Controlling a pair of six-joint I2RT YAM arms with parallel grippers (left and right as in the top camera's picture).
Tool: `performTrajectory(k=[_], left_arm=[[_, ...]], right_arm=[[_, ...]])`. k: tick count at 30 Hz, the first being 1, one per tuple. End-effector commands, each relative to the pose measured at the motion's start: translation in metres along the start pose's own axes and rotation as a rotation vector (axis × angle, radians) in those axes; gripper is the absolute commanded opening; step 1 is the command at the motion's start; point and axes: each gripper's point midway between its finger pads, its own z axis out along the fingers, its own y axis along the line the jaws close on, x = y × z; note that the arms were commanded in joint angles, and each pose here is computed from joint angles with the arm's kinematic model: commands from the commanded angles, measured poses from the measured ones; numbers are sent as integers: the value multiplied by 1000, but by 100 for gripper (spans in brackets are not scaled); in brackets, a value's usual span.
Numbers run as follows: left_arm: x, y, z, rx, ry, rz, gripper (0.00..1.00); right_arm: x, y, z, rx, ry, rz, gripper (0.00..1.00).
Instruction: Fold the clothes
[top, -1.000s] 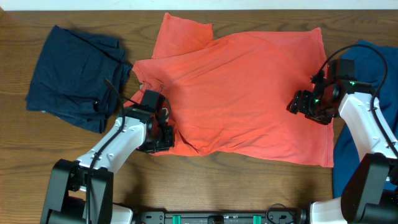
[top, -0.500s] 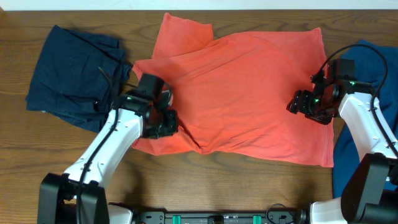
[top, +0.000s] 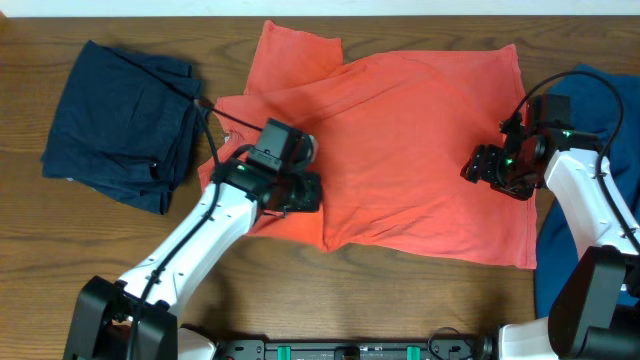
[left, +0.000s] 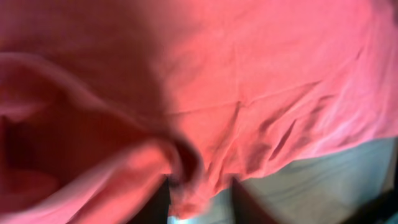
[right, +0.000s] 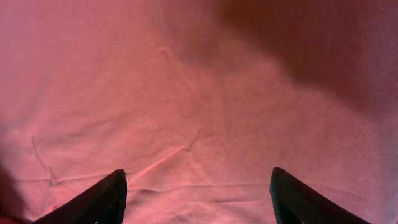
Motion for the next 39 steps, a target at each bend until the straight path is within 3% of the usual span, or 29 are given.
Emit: performTrajectory(k=[1, 7, 15, 22, 26, 28, 30, 31, 32, 39], left_arm=[[-4, 6, -1, -75, -32, 18, 46], [-4, 26, -11, -137, -25, -13, 46], [-14, 111, -42, -379, -53, -123, 51], [-18, 114, -19, -257, -3, -128, 52], [-14, 121, 1, -261, 46, -141, 53], [-13, 124, 8, -262, 60, -145, 49], [-13, 124, 12, -257, 63, -146, 30], [-15, 124, 12, -256, 58, -145, 14], [-18, 124, 12, -254, 46, -142, 6], [-58, 117, 11, -220, -111, -130, 6]], right_arm=[[2, 1, 3, -9, 14, -13, 72], [5, 1, 3, -7, 24, -11, 73], [6, 1, 3, -6, 31, -10, 73], [6, 1, 3, -6, 30, -10, 73], [7, 1, 3, -6, 31, -10, 73], [6, 1, 3, -6, 30, -10, 73], [6, 1, 3, -7, 28, -11, 73], [6, 1, 3, -7, 27, -11, 73], [5, 1, 3, -7, 26, -11, 73], [5, 1, 3, -8, 23, -12, 73]])
